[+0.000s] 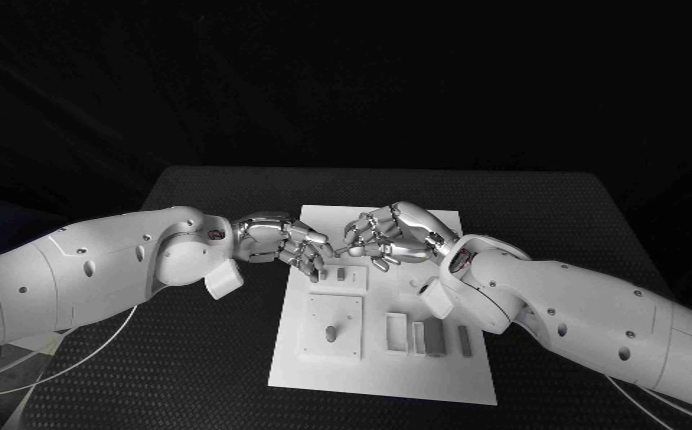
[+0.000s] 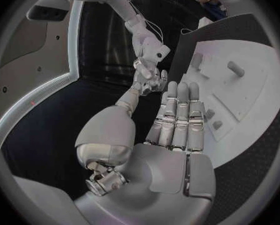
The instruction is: Assemble the parts on the task board
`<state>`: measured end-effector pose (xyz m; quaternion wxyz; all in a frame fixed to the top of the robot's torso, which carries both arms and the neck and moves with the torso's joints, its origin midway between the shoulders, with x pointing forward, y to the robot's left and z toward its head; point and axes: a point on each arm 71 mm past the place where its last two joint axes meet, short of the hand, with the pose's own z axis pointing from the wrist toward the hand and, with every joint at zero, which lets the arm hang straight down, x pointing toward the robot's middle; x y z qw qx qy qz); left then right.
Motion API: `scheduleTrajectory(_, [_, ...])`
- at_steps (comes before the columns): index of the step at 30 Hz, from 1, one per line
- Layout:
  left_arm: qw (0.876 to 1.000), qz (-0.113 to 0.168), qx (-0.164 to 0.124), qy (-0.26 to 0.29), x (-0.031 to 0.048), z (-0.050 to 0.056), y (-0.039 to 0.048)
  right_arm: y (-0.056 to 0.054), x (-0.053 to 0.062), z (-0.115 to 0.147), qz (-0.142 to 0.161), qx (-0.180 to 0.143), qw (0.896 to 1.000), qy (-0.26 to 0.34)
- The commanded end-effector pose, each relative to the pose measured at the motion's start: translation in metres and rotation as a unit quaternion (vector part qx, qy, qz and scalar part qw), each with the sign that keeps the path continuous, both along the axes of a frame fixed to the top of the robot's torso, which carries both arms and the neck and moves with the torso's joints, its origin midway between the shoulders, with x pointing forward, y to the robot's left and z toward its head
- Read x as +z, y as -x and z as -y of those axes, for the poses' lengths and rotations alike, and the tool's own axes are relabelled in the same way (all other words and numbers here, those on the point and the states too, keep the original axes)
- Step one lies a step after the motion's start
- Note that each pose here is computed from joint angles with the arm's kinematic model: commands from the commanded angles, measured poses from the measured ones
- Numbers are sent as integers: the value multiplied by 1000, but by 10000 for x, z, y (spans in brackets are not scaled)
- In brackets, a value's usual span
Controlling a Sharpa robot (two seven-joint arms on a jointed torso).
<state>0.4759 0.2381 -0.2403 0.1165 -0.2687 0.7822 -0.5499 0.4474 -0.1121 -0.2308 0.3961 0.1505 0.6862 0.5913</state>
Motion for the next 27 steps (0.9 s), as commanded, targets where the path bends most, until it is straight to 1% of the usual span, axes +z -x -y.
scheduleTrajectory(1, [999,5,53,-12,-7,-133,-81,7,-28,23,49,25,996,64])
scheduleTrajectory(2, [997,13,77,-18,-6,-197,-120,12,-39,25,63,36,994,84])
scheduleTrajectory(3, [995,20,95,-21,-3,-230,-144,12,-42,28,67,38,993,91])
scheduleTrajectory(5, [986,34,161,-19,15,-319,-211,24,-50,15,84,54,988,122])
scheduleTrajectory(6, [982,38,184,-13,28,-357,-230,27,-44,6,95,59,984,138])
scheduleTrajectory(7, [979,42,201,-9,38,-381,-245,34,-42,-8,103,66,980,156])
scheduleTrajectory(8, [974,48,222,-1,56,-420,-267,32,-11,-30,132,75,970,189])
scheduleTrajectory(9, [972,51,230,1,62,-432,-275,33,-1,-46,145,83,964,207])
scheduleTrajectory(10, [970,53,238,4,72,-444,-284,27,30,-68,169,89,955,228])
scheduleTrajectory(11, [969,53,240,5,75,-447,-287,26,43,-77,178,91,951,238])
scheduleTrajectory(15, [970,52,238,9,86,-423,-287,7,156,-158,231,104,922,292])
scheduleTrajectory(17, [970,53,236,10,89,-408,-285,-2,205,-197,250,106,911,309])
scheduleTrajectory(20, [971,53,234,12,91,-392,-285,12,246,-267,281,119,889,341])
scheduleTrajectory(21, [971,53,234,12,91,-389,-285,18,248,-287,286,121,885,347])
scheduleTrajectory(22, [971,53,234,12,94,-388,-286,35,236,-315,293,126,878,356])
scheduleTrajectory(23, [971,54,234,13,96,-387,-287,56,212,-339,302,134,869,368])
scheduleTrajectory(24, [971,54,234,13,98,-386,-288,71,192,-361,307,140,862,378])
scheduleTrajectory(27, [970,58,236,14,102,-382,-303,125,81,-422,317,158,844,403])
